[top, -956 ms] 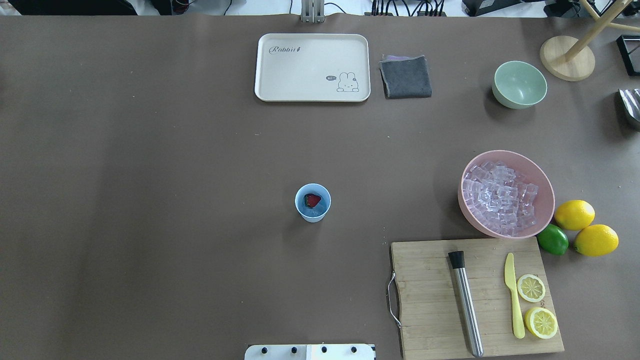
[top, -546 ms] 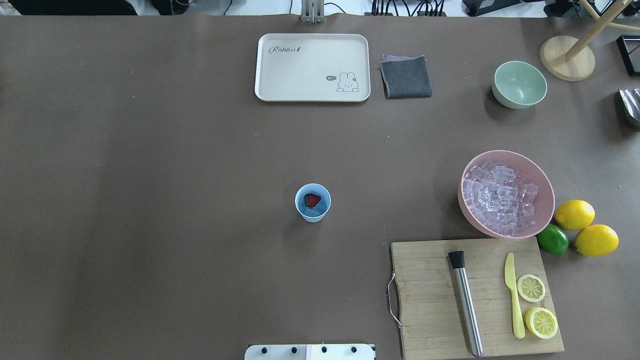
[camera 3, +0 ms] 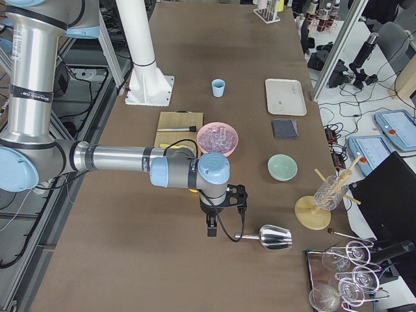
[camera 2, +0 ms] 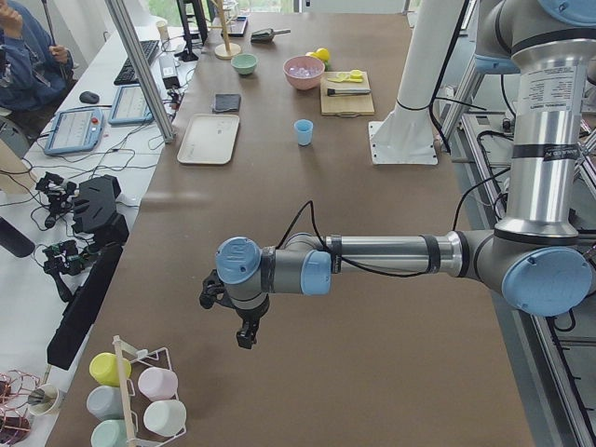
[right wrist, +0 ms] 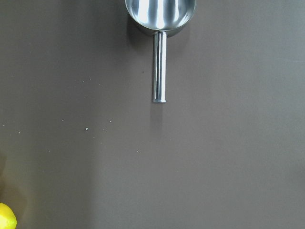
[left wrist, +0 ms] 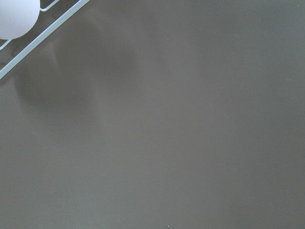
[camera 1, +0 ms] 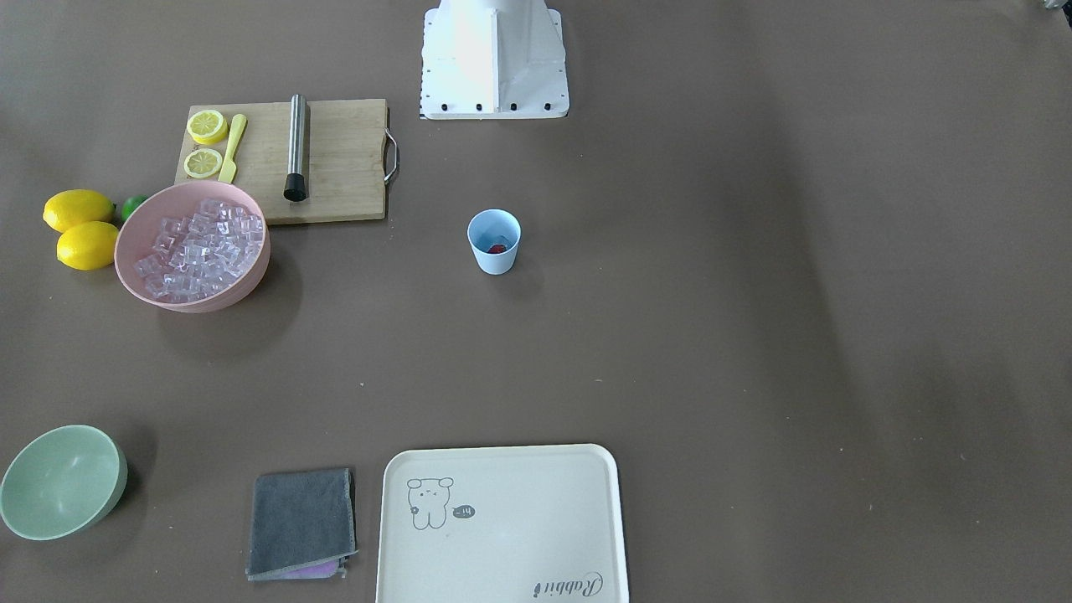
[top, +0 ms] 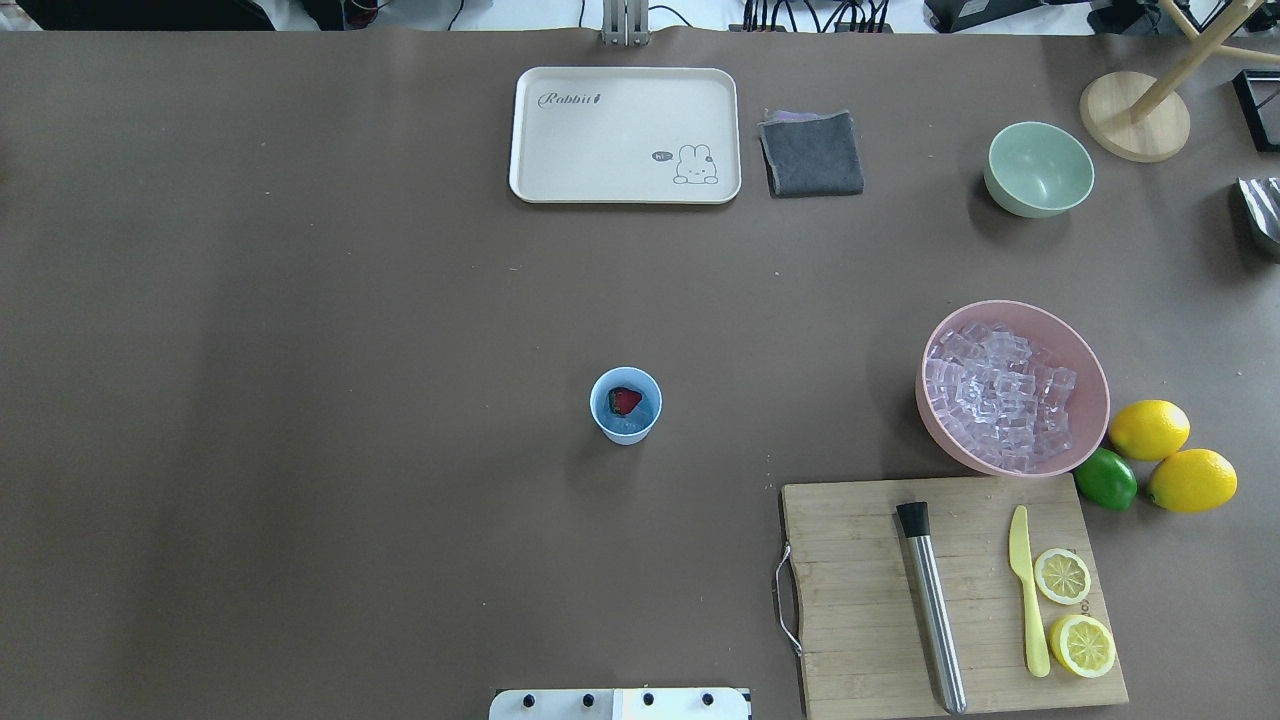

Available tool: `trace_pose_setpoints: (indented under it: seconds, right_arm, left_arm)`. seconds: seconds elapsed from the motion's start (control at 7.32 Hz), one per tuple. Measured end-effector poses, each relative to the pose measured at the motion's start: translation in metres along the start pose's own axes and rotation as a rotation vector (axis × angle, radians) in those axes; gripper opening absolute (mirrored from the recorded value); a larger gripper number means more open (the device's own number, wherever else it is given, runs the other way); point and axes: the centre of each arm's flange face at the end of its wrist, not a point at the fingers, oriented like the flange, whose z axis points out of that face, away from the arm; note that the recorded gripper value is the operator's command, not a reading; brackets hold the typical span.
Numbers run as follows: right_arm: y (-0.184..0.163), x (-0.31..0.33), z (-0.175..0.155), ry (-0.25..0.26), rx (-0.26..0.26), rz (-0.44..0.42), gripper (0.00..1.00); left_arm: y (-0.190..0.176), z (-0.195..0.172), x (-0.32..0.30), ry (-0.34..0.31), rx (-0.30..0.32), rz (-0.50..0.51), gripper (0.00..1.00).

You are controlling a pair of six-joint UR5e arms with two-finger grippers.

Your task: Put ice and strawberries in cup

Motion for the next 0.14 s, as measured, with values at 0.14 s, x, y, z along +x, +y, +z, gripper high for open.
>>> trace_pose_setpoints:
  seconds: [0.14]
  right_arm:
    - [0.0,-0.0002,-0.0002,0.0,0.0,0.0,1.0]
  left_arm:
    - [-0.0002,-0.0009,0.0005,0.0,0.002,0.003,0.98]
